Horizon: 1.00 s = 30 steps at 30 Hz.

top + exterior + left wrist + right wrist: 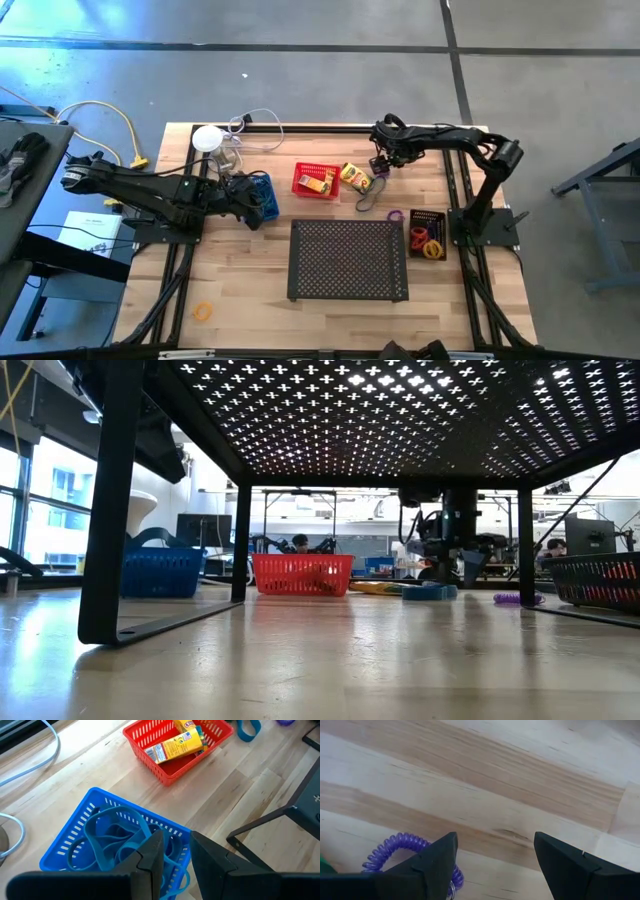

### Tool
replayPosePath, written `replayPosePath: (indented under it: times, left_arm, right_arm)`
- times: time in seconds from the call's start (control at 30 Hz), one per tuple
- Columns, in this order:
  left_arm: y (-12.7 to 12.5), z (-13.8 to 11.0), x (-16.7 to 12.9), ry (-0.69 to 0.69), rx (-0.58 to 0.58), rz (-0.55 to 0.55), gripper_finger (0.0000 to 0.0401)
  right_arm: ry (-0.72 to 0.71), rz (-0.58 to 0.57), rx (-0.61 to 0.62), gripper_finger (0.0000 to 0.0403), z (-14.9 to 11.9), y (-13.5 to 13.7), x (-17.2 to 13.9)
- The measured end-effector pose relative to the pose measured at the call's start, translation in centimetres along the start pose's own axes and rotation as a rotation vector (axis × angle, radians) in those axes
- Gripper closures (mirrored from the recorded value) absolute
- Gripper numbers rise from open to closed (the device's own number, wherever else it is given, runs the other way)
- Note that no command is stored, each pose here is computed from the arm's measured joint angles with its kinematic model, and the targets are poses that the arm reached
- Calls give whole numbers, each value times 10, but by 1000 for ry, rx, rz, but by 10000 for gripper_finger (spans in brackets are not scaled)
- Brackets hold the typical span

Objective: Pick & Place Office Desk Supplies
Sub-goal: Put the purple spring keychain into the black bin

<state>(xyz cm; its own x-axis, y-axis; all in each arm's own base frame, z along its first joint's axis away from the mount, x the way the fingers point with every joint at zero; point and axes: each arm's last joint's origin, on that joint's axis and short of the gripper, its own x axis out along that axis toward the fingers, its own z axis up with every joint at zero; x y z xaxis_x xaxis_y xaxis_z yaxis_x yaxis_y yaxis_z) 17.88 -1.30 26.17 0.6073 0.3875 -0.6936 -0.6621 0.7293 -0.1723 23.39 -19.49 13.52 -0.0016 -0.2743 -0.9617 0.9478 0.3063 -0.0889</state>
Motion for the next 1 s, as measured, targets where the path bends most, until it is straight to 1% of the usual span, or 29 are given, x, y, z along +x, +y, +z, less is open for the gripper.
replayPosePath:
  times: [0.1, 0.23, 0.33, 0.47, 0.57, 0.77, 1.0]
  left_arm:
    - [0, 0, 0, 0, 0, 0, 311]
    - [0, 0, 0, 1, 1, 0, 311]
    - [0, 0, 0, 1, 1, 0, 311]
    - [0, 0, 0, 1, 2, 0, 311]
    - [0, 0, 0, 1, 8, 0, 311]
    - [0, 0, 0, 1, 8, 1, 311]
    - [1, -1, 0, 6, 12, 6, 311]
  right_arm:
    - [6, 24, 1, 147, 0, 1, 0]
    - [2, 28, -7, 152, 0, 2, 0]
    - [6, 42, -15, 167, -1, 5, 0]
    - [35, 97, -20, 189, -3, 7, -1]
    - [41, 108, -21, 205, -3, 8, -1]
    - [47, 116, -23, 254, -3, 8, -1]
    - [44, 121, -77, 341, -4, 9, -1]
